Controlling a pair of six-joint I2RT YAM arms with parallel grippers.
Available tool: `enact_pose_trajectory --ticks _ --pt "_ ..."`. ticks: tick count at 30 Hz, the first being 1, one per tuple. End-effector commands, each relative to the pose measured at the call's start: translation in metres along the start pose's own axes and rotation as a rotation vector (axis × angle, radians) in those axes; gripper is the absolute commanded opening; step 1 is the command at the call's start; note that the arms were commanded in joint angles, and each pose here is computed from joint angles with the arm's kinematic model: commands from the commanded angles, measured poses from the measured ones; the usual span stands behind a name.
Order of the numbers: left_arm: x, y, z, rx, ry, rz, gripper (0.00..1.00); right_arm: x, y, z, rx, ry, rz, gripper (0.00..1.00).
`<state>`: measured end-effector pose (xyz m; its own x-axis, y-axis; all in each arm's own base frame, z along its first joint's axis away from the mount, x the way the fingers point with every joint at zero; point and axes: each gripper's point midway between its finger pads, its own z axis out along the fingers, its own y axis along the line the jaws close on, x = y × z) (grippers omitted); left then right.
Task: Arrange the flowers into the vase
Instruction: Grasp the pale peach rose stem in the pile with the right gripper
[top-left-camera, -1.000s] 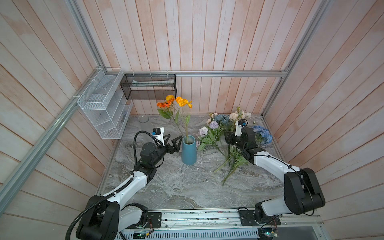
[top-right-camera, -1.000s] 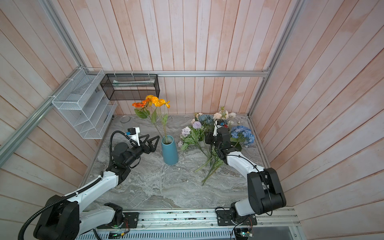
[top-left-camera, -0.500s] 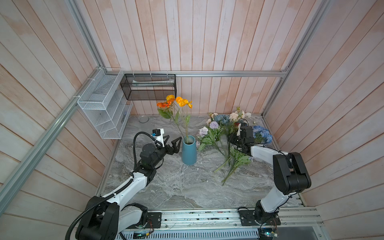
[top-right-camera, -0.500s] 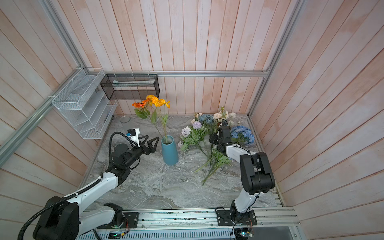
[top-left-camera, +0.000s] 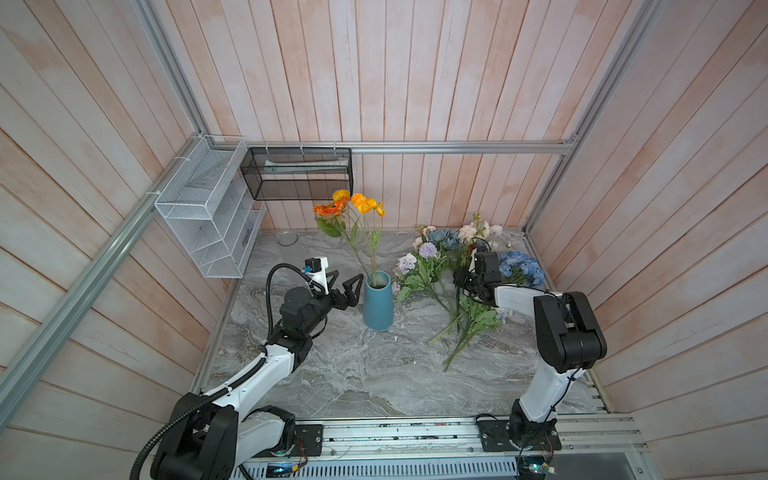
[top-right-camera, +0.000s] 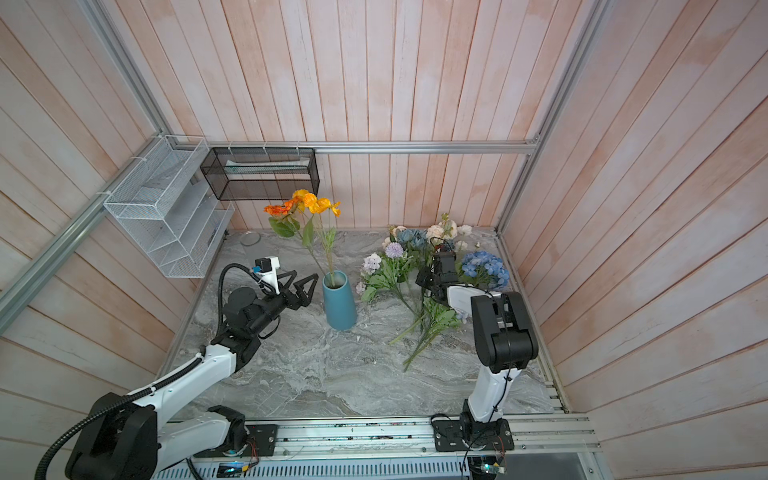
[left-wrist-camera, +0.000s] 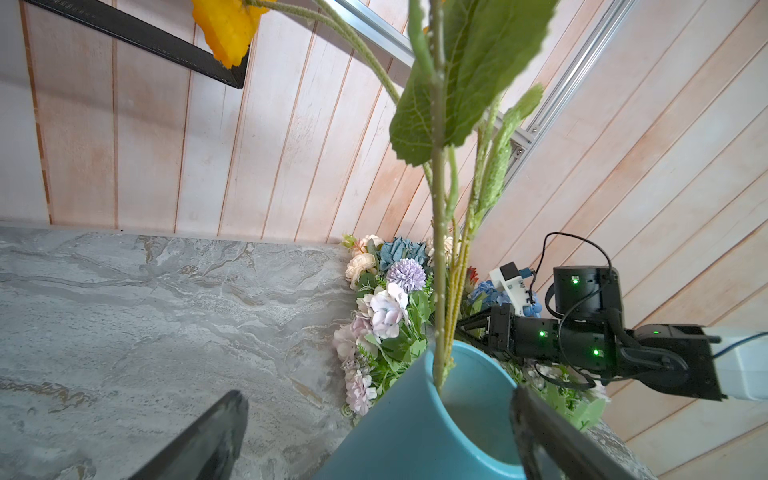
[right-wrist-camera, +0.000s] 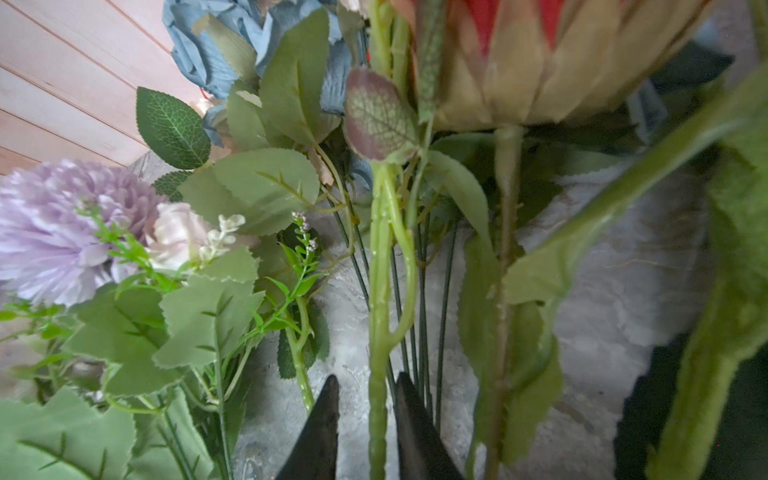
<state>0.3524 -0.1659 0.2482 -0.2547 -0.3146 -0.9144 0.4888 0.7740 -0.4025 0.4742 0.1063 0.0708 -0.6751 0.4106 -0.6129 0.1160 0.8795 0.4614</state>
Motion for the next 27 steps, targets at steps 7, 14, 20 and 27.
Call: enact_pose_trajectory --ticks 7,14,20,27 --pt "-0.009 -0.005 -0.007 -0.002 -0.027 0.019 1.0 -0.014 0.007 -0.005 -0.038 -0.027 -0.006 0.0" --pt "-0.011 -0.006 -0.009 0.001 -0.035 0.016 1.0 -0.039 0.037 -0.041 -0.164 -0.101 -0.06 0.0" --pt "-0.012 -0.007 -0.01 0.005 -0.039 0.013 1.0 -0.059 0.063 -0.081 -0.374 -0.17 -0.11 0.0" --pt "-0.012 -0.008 -0.014 0.005 -0.044 0.005 1.0 -0.076 0.081 -0.11 -0.512 -0.206 -0.167 0.0"
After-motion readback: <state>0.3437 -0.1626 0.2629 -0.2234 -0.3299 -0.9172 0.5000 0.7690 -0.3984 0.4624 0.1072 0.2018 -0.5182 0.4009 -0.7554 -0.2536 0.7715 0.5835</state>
